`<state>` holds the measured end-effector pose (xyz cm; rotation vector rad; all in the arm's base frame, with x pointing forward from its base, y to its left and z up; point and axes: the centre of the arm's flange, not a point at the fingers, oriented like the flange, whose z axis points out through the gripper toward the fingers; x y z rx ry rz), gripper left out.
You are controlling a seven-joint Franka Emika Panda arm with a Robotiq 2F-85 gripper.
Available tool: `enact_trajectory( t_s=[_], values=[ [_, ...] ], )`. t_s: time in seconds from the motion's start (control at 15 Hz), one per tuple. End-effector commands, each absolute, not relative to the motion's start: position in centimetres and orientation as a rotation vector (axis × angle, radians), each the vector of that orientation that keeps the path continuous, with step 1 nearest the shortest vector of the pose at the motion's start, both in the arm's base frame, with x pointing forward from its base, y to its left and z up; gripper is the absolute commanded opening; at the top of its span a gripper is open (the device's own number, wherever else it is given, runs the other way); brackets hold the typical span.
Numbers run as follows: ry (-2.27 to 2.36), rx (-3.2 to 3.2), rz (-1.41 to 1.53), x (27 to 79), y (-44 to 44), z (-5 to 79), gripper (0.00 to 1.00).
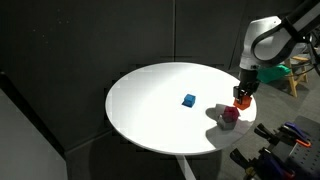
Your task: Put the orange block on the pink block
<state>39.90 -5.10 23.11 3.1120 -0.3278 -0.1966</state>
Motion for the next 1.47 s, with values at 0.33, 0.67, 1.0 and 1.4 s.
enact_trajectory(
  t_s=[0.33,0.67,1.0,1.4],
  values=[
    [-0.364,3.091,-0.183,42.2,-4.7,22.1,0.22],
    [-0.344,3.093,-0.190,42.7,-4.1,21.4,0.22],
    [-0.325,3.094,-0.200,42.8,-3.7,20.7,0.22],
    [-0.316,3.093,-0.215,42.8,-3.4,20.2,0.72]
  ],
)
